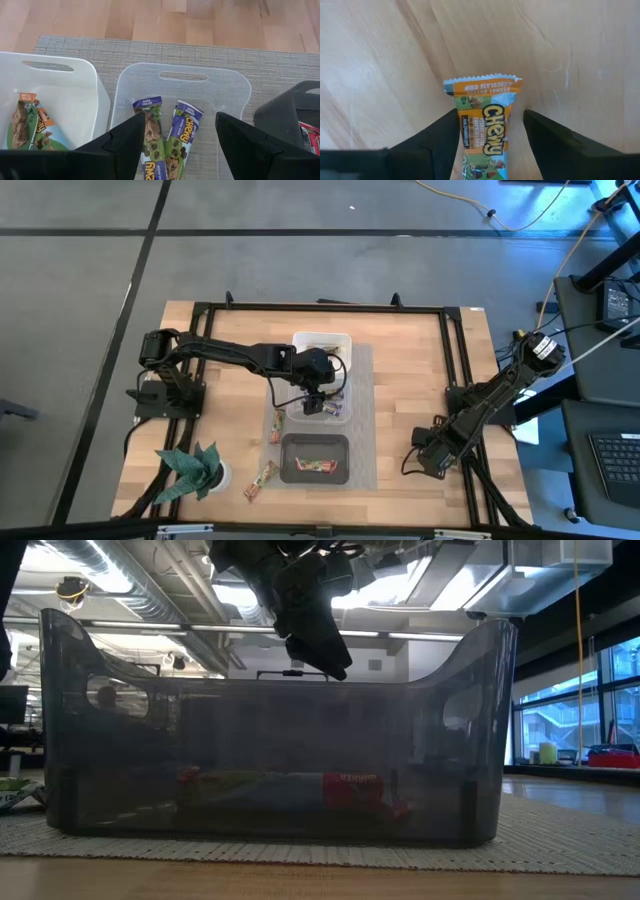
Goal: Pick and place Granola Bars by type
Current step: Put the yellow granola bar into the white bin
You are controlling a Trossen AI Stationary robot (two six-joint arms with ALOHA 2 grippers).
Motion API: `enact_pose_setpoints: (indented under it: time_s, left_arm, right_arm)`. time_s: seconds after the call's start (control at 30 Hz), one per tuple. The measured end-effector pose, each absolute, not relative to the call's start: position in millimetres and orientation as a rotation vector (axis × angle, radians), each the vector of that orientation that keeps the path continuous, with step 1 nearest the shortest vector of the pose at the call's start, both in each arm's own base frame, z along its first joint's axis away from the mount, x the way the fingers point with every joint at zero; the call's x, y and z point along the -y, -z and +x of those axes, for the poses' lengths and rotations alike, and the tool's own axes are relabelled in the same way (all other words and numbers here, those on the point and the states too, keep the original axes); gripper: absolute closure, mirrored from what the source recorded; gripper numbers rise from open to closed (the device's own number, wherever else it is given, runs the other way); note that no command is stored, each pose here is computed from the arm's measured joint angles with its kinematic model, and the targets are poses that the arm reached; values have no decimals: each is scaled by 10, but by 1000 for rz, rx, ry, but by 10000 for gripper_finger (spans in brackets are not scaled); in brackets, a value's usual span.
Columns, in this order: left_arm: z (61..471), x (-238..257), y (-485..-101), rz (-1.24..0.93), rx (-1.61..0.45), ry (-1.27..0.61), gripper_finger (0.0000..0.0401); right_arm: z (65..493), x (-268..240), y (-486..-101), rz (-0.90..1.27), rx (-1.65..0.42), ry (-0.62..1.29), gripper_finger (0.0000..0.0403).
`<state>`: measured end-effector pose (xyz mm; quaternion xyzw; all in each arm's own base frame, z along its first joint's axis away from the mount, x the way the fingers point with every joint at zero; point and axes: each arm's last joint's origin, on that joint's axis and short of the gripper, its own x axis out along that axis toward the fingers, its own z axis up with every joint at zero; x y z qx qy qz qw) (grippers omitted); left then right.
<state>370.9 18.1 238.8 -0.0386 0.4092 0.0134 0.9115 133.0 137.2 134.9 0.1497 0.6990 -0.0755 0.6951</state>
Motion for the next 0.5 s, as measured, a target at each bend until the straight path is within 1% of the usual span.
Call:
enact_pose_setpoints:
  time_s: [0.27,0.5]
  left_arm:
    - [3709,-181,-2388,-80,-844,-28,166]
    - [3709,-181,-2388,-80,-844,-27,166]
  right_arm:
    - [1325,-1366,-1345,331,-1563,174,228]
    - [1324,-1364,-1344,332,-1564,177,256]
